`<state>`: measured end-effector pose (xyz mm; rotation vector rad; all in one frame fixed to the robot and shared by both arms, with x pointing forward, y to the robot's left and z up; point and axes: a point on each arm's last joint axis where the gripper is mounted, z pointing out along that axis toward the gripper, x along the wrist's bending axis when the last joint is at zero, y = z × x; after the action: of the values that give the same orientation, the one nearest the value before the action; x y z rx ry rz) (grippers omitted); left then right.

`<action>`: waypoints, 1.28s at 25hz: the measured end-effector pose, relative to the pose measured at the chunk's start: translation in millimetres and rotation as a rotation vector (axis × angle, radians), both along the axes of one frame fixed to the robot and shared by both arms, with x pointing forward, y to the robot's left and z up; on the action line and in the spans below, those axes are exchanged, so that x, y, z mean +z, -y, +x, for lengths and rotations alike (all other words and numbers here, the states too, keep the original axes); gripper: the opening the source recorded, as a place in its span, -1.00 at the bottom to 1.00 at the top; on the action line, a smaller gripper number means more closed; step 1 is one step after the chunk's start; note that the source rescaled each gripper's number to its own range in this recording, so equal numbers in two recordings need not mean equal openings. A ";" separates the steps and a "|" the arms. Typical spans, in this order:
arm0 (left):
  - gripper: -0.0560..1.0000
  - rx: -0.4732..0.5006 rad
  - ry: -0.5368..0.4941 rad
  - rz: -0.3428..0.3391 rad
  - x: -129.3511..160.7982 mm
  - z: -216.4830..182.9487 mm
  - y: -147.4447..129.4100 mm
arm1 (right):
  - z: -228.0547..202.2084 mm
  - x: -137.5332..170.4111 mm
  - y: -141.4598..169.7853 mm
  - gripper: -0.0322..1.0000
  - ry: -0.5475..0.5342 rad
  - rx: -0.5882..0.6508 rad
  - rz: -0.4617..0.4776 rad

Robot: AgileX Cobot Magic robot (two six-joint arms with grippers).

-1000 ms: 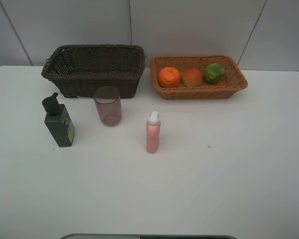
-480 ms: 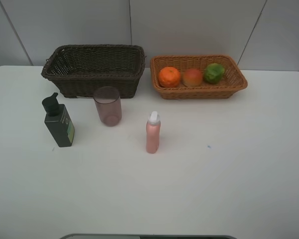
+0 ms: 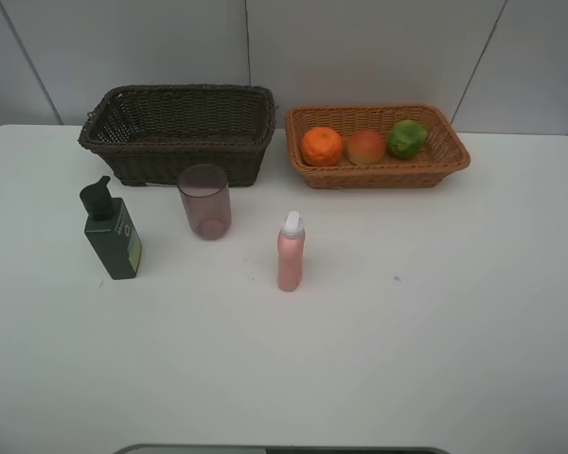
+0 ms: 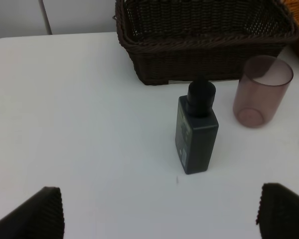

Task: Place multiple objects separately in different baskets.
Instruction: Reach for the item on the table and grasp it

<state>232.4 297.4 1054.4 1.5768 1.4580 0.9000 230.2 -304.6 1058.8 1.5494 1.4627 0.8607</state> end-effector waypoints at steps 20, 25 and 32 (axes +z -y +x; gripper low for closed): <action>1.00 0.000 0.001 0.000 0.4 -0.2 0.0 | 0.0 0.0 0.0 1.00 0.000 0.000 0.000; 1.00 -0.003 -0.081 -0.002 15.5 16.4 1.2 | 0.0 0.0 0.0 1.00 0.000 0.000 0.000; 1.00 -0.002 -0.383 0.001 32.9 96.0 4.8 | 0.4 -0.8 0.2 1.00 -0.003 -0.001 -0.001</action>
<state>328.4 292.6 1087.4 1.8219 1.7147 0.6170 230.5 -304.7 1058.0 1.5507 1.4640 0.8570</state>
